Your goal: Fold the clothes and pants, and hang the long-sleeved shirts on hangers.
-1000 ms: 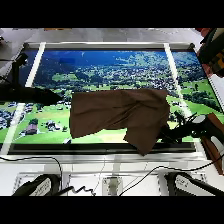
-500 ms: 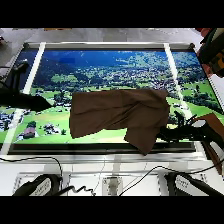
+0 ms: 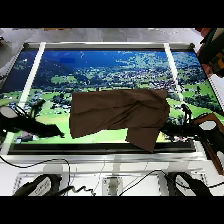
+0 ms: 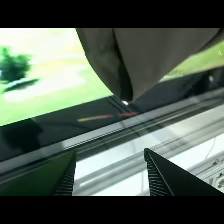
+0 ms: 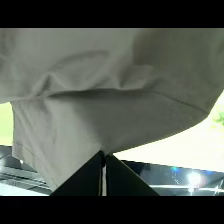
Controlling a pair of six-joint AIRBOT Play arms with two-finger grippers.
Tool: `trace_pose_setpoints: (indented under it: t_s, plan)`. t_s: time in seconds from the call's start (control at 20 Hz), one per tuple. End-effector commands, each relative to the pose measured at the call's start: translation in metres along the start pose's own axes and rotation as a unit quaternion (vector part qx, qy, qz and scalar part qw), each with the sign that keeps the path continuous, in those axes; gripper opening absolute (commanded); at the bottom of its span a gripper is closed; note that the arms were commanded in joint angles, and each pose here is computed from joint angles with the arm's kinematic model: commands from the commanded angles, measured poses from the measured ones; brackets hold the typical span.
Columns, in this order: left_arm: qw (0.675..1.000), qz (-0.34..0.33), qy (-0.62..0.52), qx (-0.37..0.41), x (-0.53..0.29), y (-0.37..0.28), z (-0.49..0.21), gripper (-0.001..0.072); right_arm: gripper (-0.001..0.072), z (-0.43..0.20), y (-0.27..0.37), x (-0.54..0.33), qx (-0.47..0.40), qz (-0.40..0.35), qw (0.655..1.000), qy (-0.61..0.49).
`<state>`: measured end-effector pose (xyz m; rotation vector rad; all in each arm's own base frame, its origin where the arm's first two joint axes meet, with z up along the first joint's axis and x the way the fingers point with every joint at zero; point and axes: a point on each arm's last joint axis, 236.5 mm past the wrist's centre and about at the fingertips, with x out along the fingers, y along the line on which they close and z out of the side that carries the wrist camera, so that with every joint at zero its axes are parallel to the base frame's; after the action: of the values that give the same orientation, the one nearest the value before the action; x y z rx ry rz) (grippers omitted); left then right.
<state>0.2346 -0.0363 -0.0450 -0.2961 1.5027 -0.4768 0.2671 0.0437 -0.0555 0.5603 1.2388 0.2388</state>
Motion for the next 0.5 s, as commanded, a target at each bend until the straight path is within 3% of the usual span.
trace_pose_setpoints:
  t_s: [0.0,0.1,0.2,0.45]
  plan:
    - [1.0,-0.021,-0.008,0.017,0.038,0.007,-0.01,0.0498,0.0012,0.003,0.002,-0.003,-0.005,-0.001,1.0,-0.01]
    - [0.999,-0.037,-0.026,-0.005,0.047,0.006,0.002,0.0511,0.0012,0.003,0.002,-0.003,-0.004,0.0,1.0,-0.01]
    - [0.996,-0.073,-0.05,-0.007,0.054,-0.002,0.018,0.0623,0.0012,0.004,0.003,-0.003,-0.002,0.003,1.0,-0.011]
    - [0.99,-0.114,-0.079,-0.003,0.07,-0.006,0.038,0.0619,0.0012,0.004,0.004,-0.003,-0.002,0.005,1.0,-0.011]
